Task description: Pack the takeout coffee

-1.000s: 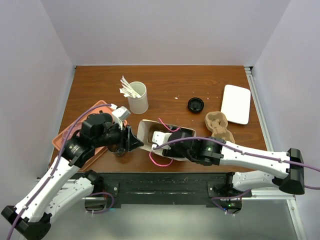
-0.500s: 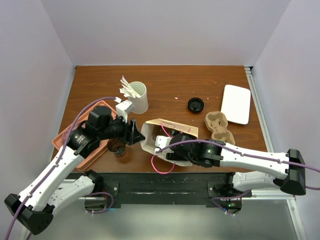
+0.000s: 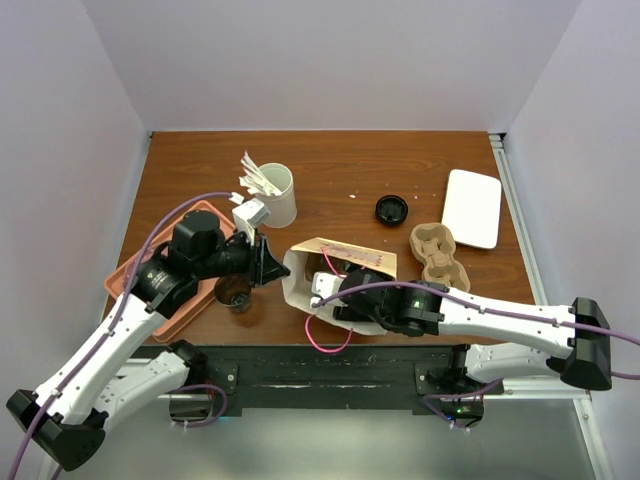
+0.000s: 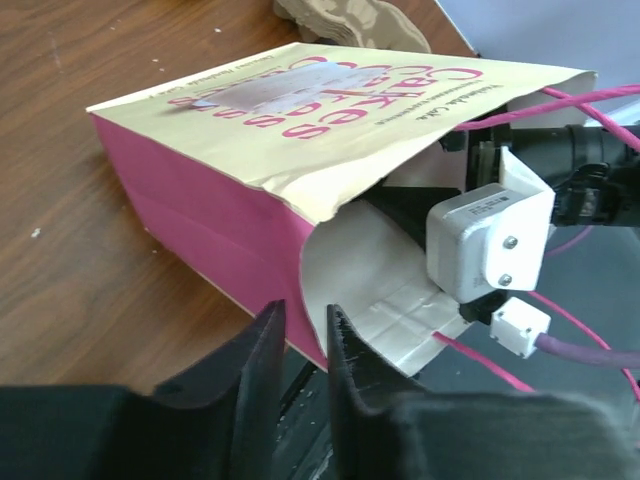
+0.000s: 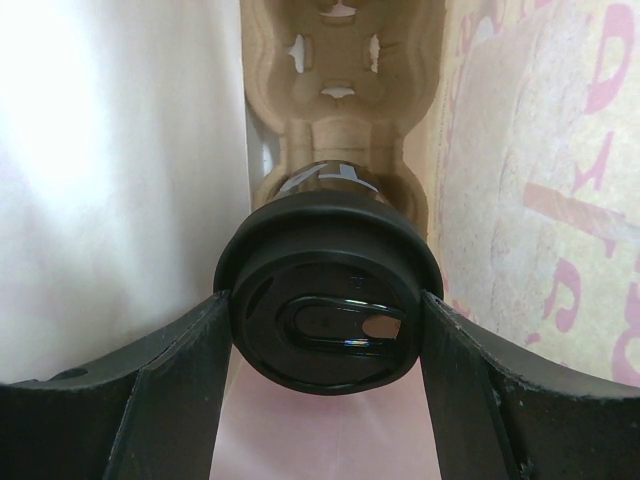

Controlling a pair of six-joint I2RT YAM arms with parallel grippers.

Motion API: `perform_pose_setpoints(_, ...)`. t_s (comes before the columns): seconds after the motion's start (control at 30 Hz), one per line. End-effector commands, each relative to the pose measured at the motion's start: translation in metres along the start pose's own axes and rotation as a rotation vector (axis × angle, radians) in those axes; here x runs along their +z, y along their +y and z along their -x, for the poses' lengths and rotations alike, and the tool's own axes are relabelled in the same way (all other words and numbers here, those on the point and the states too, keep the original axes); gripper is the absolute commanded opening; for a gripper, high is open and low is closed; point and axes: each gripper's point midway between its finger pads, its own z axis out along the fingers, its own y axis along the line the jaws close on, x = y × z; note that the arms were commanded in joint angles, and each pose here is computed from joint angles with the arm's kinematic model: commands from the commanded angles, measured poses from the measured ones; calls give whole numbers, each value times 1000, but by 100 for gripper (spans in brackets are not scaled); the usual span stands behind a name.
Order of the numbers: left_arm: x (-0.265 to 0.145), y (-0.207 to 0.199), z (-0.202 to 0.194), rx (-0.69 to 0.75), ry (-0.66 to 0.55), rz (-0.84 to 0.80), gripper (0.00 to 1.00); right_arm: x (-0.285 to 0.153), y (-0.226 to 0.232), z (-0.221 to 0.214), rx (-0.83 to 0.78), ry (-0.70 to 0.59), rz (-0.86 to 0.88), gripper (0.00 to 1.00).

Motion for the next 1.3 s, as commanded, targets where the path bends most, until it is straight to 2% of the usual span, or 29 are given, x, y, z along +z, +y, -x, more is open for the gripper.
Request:
perform_pose_setpoints(0.0,-2,-17,5,26,-31,-84,17,-5,-22,13,37,-32,-89,28)
perform_pose_setpoints(0.07,-2,-19,0,23,-24,-99,6,-4,-28,12,43,-19,-114,29)
perform_pose_setpoints(0.17,-3,-24,-3,25,-26,-131,0,0,-32,12,71,-5,-122,29)
perform_pose_setpoints(0.37,-4,-27,-13,35,-23,-170,0,-1,-37,7,147,-55,-125,29)
perform_pose_setpoints(0.47,-4,-27,-19,40,-14,-180,0,-6,-36,6,125,-112,-122,27)
perform_pose_setpoints(0.77,-4,-36,-22,60,-23,-227,0,2,-27,-7,83,-85,-112,27)
perform_pose_setpoints(0.9,-4,-41,-20,69,-18,-240,0,13,-23,-16,51,-29,-121,28)
perform_pose_setpoints(1.27,-8,-43,-20,80,-10,-235,0,25,-21,-12,20,-13,-124,28)
